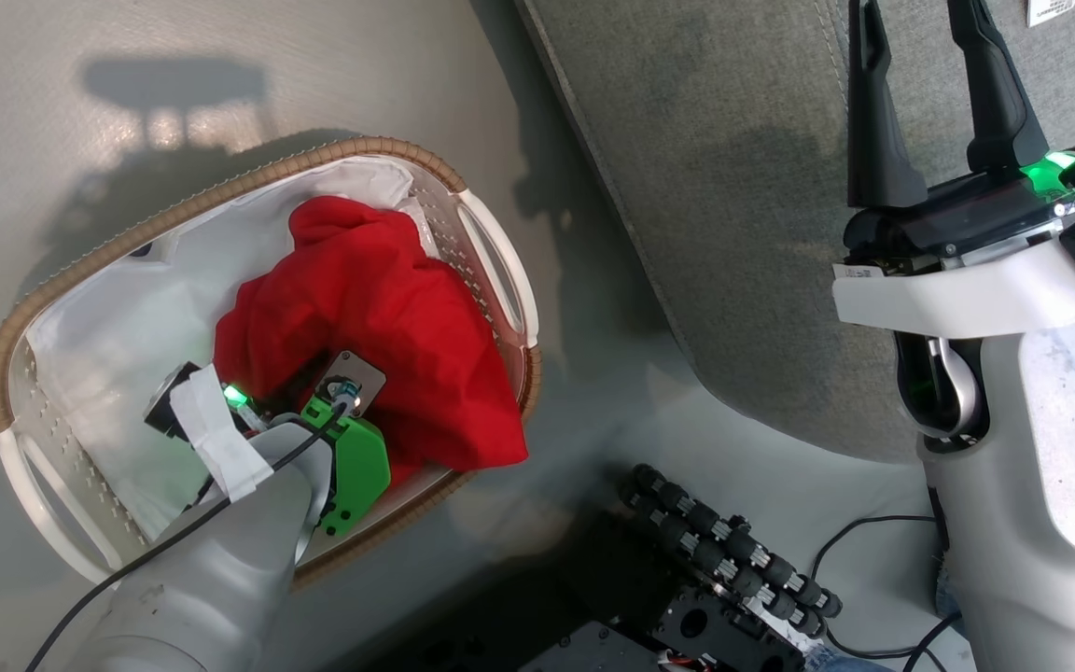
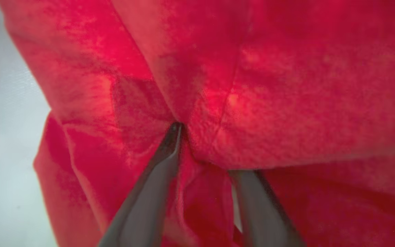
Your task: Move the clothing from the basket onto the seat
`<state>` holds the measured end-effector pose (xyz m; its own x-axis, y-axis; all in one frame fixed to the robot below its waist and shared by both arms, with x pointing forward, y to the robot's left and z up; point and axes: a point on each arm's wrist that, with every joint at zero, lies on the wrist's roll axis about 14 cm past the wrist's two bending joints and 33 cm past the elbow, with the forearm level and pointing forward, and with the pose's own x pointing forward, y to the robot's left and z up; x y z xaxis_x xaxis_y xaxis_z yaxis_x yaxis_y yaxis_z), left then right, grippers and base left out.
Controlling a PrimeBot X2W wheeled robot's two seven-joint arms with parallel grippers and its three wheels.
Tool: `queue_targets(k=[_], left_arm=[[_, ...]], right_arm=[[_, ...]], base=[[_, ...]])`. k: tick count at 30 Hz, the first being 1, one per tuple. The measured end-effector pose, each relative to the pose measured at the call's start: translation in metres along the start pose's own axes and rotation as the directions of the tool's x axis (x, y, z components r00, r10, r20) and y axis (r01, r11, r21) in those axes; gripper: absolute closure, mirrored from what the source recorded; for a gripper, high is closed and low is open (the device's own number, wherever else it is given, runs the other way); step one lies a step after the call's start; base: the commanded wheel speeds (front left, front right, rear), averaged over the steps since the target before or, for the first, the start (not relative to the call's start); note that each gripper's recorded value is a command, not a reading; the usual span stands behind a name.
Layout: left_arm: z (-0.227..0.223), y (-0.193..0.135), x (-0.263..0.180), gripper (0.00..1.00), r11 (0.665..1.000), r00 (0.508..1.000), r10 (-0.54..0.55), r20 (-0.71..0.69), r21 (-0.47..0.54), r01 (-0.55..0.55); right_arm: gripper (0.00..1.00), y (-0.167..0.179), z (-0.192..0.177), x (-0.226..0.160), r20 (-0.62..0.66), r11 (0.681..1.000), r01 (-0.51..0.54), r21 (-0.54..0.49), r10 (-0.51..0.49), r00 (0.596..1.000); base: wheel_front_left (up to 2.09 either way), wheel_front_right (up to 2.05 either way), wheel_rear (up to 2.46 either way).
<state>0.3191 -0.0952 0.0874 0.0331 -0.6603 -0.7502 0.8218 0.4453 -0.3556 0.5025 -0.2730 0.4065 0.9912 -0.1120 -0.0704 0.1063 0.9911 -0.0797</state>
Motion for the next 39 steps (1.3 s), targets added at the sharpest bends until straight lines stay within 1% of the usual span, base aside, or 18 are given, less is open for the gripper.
queue_targets(k=[1, 10, 13, 20, 24, 28, 32, 36, 39], left_arm=[[0.0, 0.001, 0.0, 1.0, 1.0, 1.0, 0.003, 0.001, -0.007, -0.003], [0.016, 0.002, -0.013, 1.0, 1.0, 0.998, 0.013, 0.06, -0.013, -0.013], [0.023, 0.001, -0.02, 1.0, 1.0, 0.996, 0.018, 0.083, -0.007, -0.018], [0.049, 0.001, -0.045, 1.0, 0.999, 0.987, 0.043, 0.158, -0.01, -0.042], [0.081, -0.003, -0.063, 1.0, 0.998, 0.966, 0.06, 0.253, -0.023, -0.056], [0.102, -0.011, -0.085, 1.0, 0.998, 0.944, 0.068, 0.323, -0.022, -0.065], [0.126, -0.013, -0.11, 1.0, 0.995, 0.913, 0.101, 0.396, -0.028, -0.098], [0.144, -0.014, -0.138, 1.0, 0.991, 0.882, 0.123, 0.454, -0.01, -0.133], [0.159, -0.009, -0.162, 1.0, 0.983, 0.853, 0.149, 0.5, 0.014, -0.181]], right_arm=[[0.0, 0.001, 0.001, 0.001, 0.003, 1.0, -0.002, 0.001, 0.002, 1.0], [0.0, 0.008, 0.008, 0.004, 0.028, 1.0, -0.022, -0.003, 0.022, 0.999], [0.0, 0.012, 0.012, 0.004, 0.036, 0.999, -0.033, -0.021, 0.034, 0.999], [0.0, 0.02, 0.026, 0.002, 0.066, 0.999, -0.049, -0.024, 0.05, 0.997], [0.0, 0.023, 0.036, -0.002, 0.085, 0.998, -0.053, -0.031, 0.055, 0.995], [0.0, 0.027, 0.048, -0.007, 0.104, 0.997, -0.061, -0.04, 0.065, 0.992], [0.0, 0.031, 0.061, -0.014, 0.127, 0.997, -0.066, -0.039, 0.07, 0.989], [0.0, 0.035, 0.073, -0.025, 0.144, 0.997, -0.073, -0.037, 0.078, 0.986], [0.0, 0.037, 0.08, -0.035, 0.154, 0.996, -0.078, -0.034, 0.082, 0.985]], base=[[0.0, 0.0, 0.0], [0.0, 0.0, 0.0], [0.0, 0.0, 0.0], [0.0, 0.0, 0.0], [0.0, 0.0, 0.0], [0.0, 0.0, 0.0], [0.0, 0.0, 0.0], [0.0, 0.0, 0.0], [0.0, 0.0, 0.0]])
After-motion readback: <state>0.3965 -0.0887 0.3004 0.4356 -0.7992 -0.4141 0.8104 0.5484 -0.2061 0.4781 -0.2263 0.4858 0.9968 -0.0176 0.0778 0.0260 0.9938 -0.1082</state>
